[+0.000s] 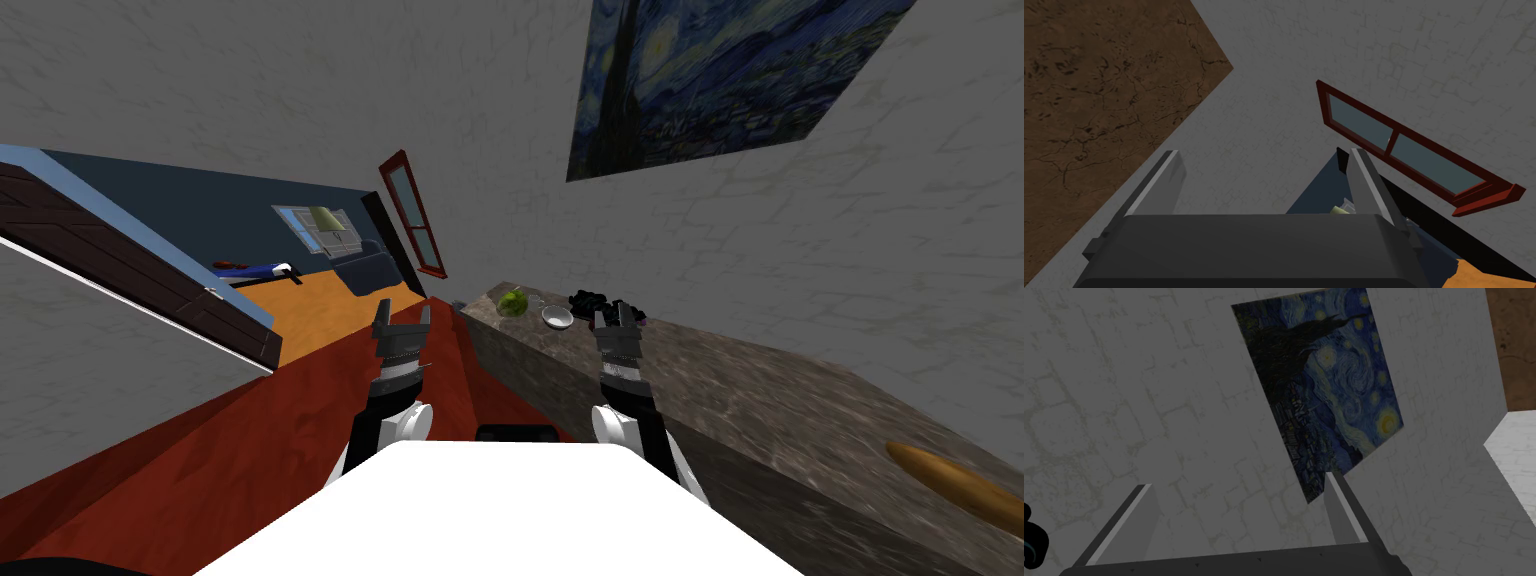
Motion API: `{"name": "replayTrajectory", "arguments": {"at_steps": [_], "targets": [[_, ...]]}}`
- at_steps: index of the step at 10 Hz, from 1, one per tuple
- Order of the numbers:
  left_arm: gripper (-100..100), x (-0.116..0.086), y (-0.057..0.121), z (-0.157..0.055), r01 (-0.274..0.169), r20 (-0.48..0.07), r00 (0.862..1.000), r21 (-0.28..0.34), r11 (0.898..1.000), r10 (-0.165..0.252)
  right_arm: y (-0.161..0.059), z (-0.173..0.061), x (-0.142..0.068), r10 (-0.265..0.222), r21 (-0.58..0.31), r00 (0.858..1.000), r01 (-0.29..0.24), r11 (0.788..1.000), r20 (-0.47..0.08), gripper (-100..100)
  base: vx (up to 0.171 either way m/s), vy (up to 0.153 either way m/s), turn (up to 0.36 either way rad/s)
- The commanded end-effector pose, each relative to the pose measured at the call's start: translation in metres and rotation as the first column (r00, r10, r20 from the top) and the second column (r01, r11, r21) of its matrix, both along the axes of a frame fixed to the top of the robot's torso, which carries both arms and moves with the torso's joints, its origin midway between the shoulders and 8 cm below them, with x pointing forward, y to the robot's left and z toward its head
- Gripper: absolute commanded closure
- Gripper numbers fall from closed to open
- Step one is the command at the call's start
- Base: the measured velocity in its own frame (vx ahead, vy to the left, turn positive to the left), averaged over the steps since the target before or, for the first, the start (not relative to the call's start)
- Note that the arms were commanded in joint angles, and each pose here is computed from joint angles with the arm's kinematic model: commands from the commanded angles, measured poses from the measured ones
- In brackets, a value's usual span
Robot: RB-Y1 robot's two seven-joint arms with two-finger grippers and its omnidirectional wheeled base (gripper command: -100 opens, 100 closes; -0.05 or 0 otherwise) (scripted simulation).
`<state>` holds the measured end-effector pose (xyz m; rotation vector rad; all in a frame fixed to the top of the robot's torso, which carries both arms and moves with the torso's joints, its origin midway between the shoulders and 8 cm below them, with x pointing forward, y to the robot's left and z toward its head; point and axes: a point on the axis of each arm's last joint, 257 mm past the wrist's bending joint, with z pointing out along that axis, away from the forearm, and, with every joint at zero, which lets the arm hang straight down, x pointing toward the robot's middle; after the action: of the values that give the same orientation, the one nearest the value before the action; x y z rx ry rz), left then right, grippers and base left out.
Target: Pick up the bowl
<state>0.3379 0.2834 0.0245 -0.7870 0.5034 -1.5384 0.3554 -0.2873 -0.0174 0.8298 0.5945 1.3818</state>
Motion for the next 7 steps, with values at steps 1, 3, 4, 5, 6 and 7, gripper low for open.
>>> {"name": "replayTrajectory", "arguments": {"at_steps": [1, 3, 4, 5, 6, 7], "targets": [[0, 0.0, 0.0, 0.0, 0.0, 0.0, 1.0, 0.0, 1.0, 0.0, 0.002, -0.003, 0.001, 0.012, -0.054, 1.0, -0.013, 0.998, -0.018, -100, -0.007, 0.014, 0.024], [0, 0.0, 0.0, 0.0, 0.0, 0.0, 1.0, 0.0, 1.0, 0.0, 0.003, -0.011, 0.004, 0.014, -0.137, 0.999, -0.021, 0.99, -0.05, -100, -0.022, 0.044, 0.041], [0, 0.0, 0.0, 0.0, 0.0, 0.0, 1.0, 0.0, 1.0, 0.0, 0.004, -0.011, 0.004, 0.021, -0.15, 0.998, -0.029, 0.988, -0.053, -100, -0.013, 0.036, 0.007], [0, 0.0, 0.0, 0.0, 0.0, 0.0, 1.0, 0.0, 1.0, 0.0, 0.003, -0.017, 0.006, 0.02, -0.202, 0.997, -0.035, 0.979, -0.075, -100, -0.008, 0.035, 0.04], [0, 0.0, 0.0, 0.0, 0.0, 0.0, 1.0, 0.0, 1.0, 0.0, 0.002, -0.024, 0.008, 0.012, -0.249, 0.995, -0.036, 0.968, -0.097, -100, -0.012, 0.048, 0.07], [0, 0.0, 0.0, 0.0, 0.0, 0.0, 1.0, 0.0, 1.0, 0.0, 0.003, -0.024, 0.008, 0.02, -0.264, 0.995, -0.046, 0.963, -0.1, -100, -0.015, 0.041, 0.015]]}}
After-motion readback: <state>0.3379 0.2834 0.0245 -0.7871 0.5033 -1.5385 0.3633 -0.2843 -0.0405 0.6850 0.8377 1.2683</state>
